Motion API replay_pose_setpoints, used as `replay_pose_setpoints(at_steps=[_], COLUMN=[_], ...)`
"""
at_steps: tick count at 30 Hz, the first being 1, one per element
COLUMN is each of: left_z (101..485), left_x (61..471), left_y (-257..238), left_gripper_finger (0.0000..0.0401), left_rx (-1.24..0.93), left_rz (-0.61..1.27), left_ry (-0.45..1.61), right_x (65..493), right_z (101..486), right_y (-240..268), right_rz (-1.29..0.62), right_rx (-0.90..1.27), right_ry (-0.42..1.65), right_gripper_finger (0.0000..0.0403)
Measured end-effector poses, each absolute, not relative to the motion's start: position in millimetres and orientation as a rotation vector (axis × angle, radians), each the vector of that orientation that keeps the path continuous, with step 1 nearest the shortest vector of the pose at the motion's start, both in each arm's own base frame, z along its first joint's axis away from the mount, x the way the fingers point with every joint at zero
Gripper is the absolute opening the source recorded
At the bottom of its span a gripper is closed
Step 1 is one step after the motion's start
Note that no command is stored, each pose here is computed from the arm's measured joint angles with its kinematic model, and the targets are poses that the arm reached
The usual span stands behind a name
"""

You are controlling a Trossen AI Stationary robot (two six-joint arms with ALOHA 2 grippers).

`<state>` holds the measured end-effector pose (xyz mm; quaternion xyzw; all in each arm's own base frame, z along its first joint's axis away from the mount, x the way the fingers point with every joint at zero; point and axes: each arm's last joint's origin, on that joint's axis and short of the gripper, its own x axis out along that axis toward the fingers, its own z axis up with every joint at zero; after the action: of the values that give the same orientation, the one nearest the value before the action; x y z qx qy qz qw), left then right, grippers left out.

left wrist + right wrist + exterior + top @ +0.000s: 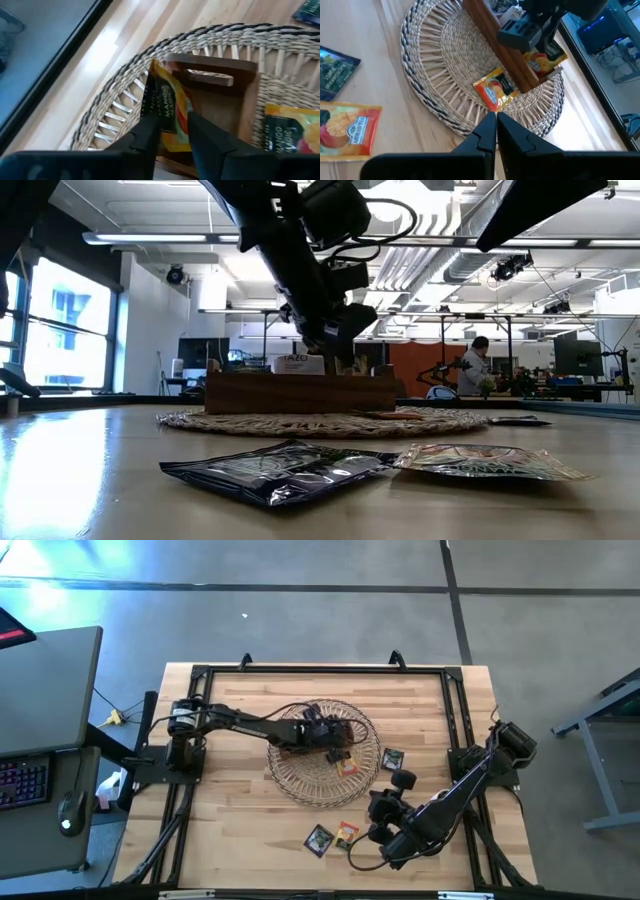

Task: Pick & Place Tea
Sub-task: Put the yellow tea bag into the right section of the brown wooden organizer

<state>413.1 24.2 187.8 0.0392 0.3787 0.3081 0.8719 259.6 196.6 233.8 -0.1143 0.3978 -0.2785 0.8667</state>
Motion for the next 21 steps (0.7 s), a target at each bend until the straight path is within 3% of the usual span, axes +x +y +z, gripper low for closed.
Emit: replay_pose_setpoints(at_steps=[7, 12, 21], left_z=[209, 248, 323], left_x=[414, 409, 376], left_y=[22, 18, -19], left_gripper_finger=[0.0121, 0.0118, 0.0117], left_rx=[0.068, 0.002, 0.125], left_rz=[0.613, 0.657, 0.614], left_ry=[0.902, 1.019, 1.193], right_x=[260, 263, 268], right_z=[234, 234, 229], right_y=[197, 198, 191], right_rz=[-0.555, -0.536, -0.524], right_rx=[-0.325, -0.335, -0.300], right_ry=[0.842, 0.831, 0.879], right_gripper_finger=[0.0012, 0.0012, 0.0012])
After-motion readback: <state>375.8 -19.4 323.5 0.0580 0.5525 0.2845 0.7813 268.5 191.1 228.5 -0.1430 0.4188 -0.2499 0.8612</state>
